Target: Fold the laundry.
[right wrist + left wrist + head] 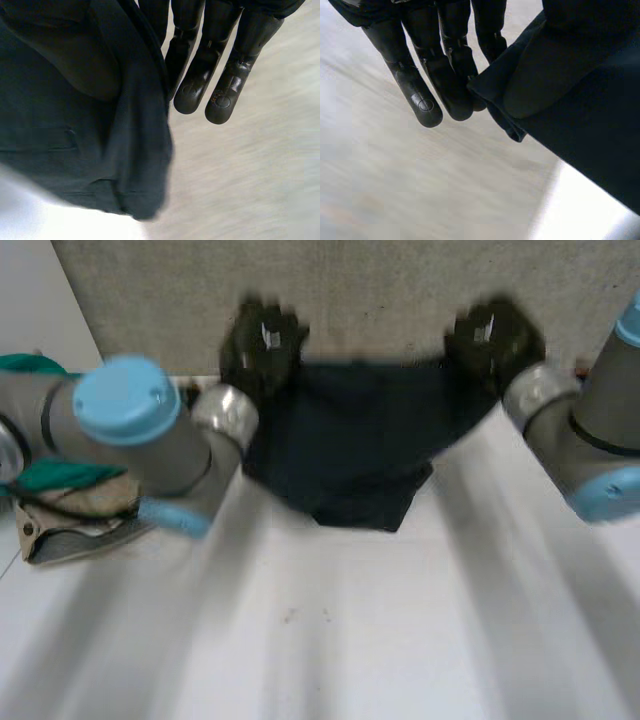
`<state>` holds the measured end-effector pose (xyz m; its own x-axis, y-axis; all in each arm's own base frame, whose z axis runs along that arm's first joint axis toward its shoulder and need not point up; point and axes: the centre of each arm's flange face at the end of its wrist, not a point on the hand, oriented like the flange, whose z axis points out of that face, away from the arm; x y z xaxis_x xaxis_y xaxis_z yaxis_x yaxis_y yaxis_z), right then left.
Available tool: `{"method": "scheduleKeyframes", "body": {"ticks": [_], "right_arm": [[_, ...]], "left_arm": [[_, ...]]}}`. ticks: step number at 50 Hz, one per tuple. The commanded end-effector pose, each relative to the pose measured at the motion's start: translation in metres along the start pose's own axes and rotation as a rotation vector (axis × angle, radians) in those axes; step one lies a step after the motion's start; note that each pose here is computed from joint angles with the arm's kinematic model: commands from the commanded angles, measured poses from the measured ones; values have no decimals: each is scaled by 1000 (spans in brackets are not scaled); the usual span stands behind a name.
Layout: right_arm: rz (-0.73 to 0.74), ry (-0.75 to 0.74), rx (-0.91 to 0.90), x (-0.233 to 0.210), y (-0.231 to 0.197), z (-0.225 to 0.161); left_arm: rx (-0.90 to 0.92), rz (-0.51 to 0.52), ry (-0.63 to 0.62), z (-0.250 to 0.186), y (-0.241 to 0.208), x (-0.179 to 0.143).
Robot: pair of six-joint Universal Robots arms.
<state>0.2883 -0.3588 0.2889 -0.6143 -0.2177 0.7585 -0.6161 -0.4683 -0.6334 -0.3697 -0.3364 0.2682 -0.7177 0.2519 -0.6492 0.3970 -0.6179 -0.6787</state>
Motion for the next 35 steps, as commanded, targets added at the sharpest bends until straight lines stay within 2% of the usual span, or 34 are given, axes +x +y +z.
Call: {"method": "scheduleKeyframes", "body": {"ticks": [1, 5, 11, 16, 19, 20, 24, 28, 35], "right_arm": [[-97, 538, 451, 69, -54, 35], [-87, 569, 496, 69, -68, 32], [-42, 458, 411, 46, -70, 20], [-19, 322, 273, 20, -50, 1], [2, 181, 128, -10, -22, -17], [12, 106, 61, -25, -12, -28], [41, -69, -82, -55, 10, -60], [86, -186, -181, -77, 25, -85], [220, -259, -232, -96, 38, -97]], "left_arm": [[372, 167, -412, 51, -61, -91], [461, 146, -480, 50, -79, -106], [365, 76, -367, 35, -58, -85], [223, 40, -234, 2, -28, -48], [143, 20, -149, -20, -13, -23], [82, 3, -77, -39, -3, -2], [-57, -30, 85, -90, 12, 37], [-162, -50, 194, -132, 26, 60], [-225, -63, 289, -162, 26, 80]]}}
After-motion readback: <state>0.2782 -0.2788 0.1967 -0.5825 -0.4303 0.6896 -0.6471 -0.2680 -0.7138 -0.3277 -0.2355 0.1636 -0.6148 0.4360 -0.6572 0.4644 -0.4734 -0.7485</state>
